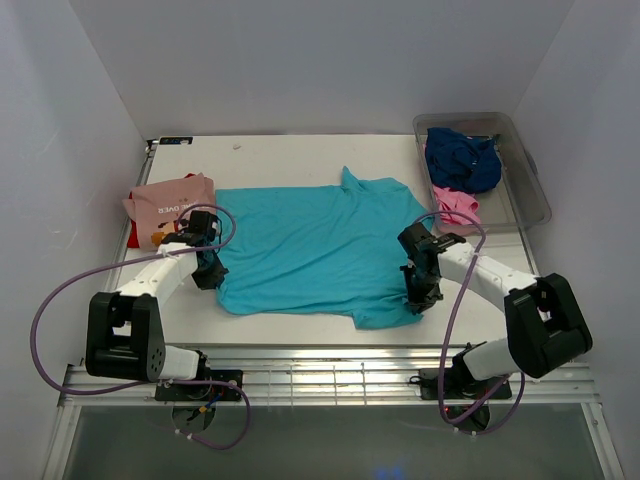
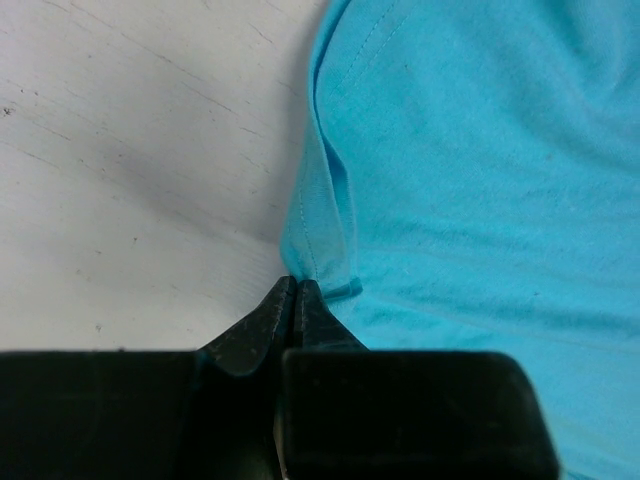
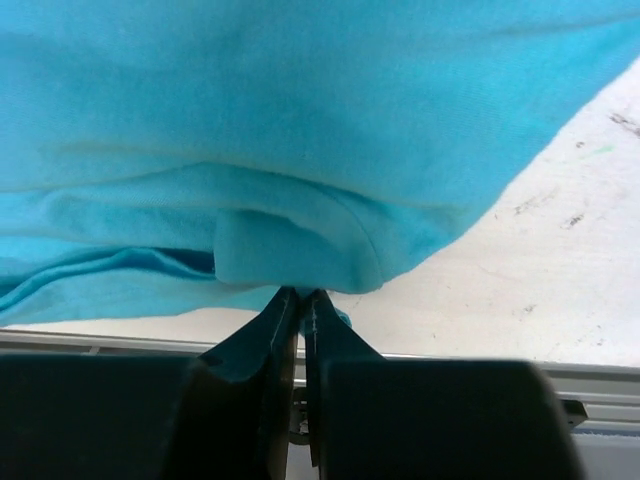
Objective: Fold and stack the t-shirts
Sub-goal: Grap the side of the flattened tshirt closest away from the robot with both arms
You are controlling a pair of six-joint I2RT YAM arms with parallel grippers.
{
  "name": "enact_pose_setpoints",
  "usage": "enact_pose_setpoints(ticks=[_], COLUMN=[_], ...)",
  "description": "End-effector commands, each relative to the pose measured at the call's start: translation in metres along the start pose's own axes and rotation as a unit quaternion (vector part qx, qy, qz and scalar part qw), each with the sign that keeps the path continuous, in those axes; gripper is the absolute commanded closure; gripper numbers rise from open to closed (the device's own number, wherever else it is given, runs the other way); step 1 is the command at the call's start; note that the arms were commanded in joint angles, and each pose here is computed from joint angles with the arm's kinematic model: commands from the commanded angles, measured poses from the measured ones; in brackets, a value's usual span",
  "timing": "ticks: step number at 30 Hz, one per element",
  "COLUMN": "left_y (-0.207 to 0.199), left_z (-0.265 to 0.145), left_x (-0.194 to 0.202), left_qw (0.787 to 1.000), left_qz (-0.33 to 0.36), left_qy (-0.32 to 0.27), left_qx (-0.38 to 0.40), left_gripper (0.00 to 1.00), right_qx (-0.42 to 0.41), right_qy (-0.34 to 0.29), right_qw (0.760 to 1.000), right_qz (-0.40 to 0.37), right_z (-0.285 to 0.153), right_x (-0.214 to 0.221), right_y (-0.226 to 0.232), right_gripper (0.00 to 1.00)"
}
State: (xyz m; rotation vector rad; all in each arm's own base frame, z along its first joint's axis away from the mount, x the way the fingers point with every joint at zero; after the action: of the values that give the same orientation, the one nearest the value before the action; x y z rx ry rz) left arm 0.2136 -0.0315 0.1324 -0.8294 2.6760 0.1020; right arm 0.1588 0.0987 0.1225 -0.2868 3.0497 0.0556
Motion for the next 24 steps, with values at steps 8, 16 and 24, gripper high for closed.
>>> enact_pose_setpoints(ticks=[8,16,24], left_y=[-0.007,-0.006,-0.002], left_z=[-0.023,-0.033,-0.043], left_x=[-0.015,-0.014,-0.014], left_qw=[0.999,0.999,0.999], left_qz=[-0.003,-0.006,-0.019], left_qy=[-0.022,-0.021,-0.03], left_qx=[0.038,0.047,0.039], left_gripper=[1.0,1.0,1.0], right_qx=[-0.012,-0.02,-0.014], right_qy=[-0.034,-0.031,-0.074], right_qw=[0.999,0.999,0.997], right_qz=[-0.016,-0.023,-0.028], right_z=[-0.055,-0.069,-0.113], right_x=[0.005,0.017,0.008], right_y=[0.008,0.013,0.019], right_gripper=[0.91,0.91,0.9])
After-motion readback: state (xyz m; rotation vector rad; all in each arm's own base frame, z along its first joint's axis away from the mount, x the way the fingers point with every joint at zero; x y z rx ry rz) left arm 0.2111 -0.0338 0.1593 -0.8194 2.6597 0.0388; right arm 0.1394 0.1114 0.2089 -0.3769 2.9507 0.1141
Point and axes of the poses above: each gripper's point midway between its finger pads, its own z axis out along the fingers, its own y axis along the line the jaws close on, x = y × z, the point moved 10 cm from there along -z, back along the fingers, and after that the axes turned 4 degrees about -z, right-handed, at the moved point
